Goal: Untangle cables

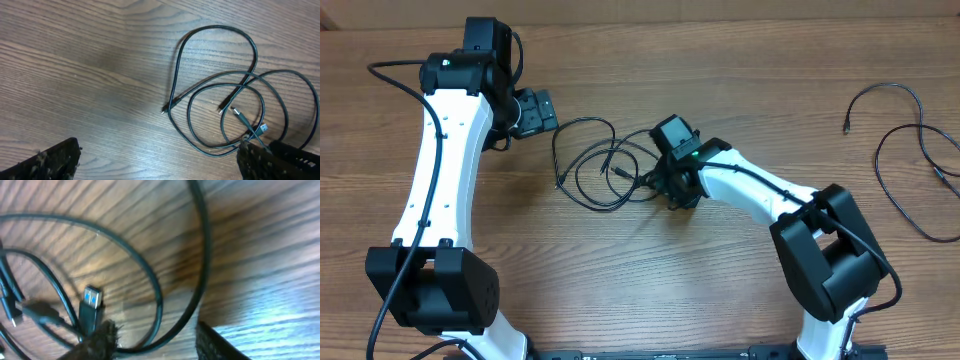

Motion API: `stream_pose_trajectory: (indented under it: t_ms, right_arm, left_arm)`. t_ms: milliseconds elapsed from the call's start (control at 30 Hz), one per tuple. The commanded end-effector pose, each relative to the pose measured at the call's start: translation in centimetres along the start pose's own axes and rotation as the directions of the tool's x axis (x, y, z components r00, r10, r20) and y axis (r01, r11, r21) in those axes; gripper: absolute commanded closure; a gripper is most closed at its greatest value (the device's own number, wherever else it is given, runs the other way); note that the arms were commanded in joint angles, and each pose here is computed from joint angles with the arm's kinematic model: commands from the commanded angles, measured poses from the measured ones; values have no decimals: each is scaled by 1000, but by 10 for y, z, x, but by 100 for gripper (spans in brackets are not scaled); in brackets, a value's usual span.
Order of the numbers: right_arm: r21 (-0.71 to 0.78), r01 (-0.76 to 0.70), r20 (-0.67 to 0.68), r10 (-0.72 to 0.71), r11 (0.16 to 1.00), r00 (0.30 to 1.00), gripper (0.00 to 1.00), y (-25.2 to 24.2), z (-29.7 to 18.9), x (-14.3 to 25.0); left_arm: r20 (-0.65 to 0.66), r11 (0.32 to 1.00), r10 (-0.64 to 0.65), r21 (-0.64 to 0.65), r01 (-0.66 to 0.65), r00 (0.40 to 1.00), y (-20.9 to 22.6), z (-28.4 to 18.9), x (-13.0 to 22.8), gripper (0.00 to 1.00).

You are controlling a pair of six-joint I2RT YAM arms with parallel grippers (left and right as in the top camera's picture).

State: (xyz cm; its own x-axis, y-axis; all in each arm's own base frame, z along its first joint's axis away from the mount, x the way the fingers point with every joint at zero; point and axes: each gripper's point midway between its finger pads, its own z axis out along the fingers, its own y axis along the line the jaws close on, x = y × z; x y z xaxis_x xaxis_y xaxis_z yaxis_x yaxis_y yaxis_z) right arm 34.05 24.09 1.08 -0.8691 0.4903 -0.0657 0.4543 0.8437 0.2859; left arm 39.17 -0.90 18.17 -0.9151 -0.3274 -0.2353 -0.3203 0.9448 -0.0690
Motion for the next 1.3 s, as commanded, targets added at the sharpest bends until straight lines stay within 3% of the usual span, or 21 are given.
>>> stream_pose_trajectory:
  t_ms: [0, 233, 300, 333, 467, 600, 800, 967, 1267]
  right_arm:
    - [14, -42, 38, 41, 999, 998, 63, -2, 0, -4]
    - [46, -48, 116, 42, 998, 992, 73, -9, -1, -18]
    - [54, -48, 139, 40, 997, 989, 81, -10, -2, -23]
    - [57, -48, 146, 39, 997, 989, 95, -11, -2, -24]
    - [59, 8, 148, -16, 998, 989, 96, -9, -3, -26]
    - [75, 193, 155, -202, 978, 967, 96, -5, -23, -39]
    - [111, 336, 302, -354, 935, 885, 96, 8, -118, -92]
    - [84, 488, 497, -461, 869, 735, 96, 37, -232, -126]
    - [85, 451, 809, -326, 888, 489, 96, 42, -408, -145]
  left_arm:
    - [-4, 1000, -16, -16, 16, 1000, 6, -1, 2, 0]
    - [-10, 1000, -16, -19, 16, 1000, 6, -1, 4, 0]
    - [-10, 1000, -16, -19, 16, 1000, 6, -1, 4, 0]
    - [-10, 1000, -16, -19, 16, 1000, 6, -1, 4, 0]
    - [-12, 1000, -16, -20, 16, 1000, 7, -1, 4, 0]
    - [-12, 1000, -16, -20, 16, 1000, 7, -1, 4, 0]
    - [-14, 1000, -14, -16, 14, 1000, 5, -1, 4, 1]
    - [-25, 1000, -12, 22, 13, 1000, -1, -1, 6, 0]
    - [-73, 978, 83, 197, -67, 994, -30, 12, 18, 1]
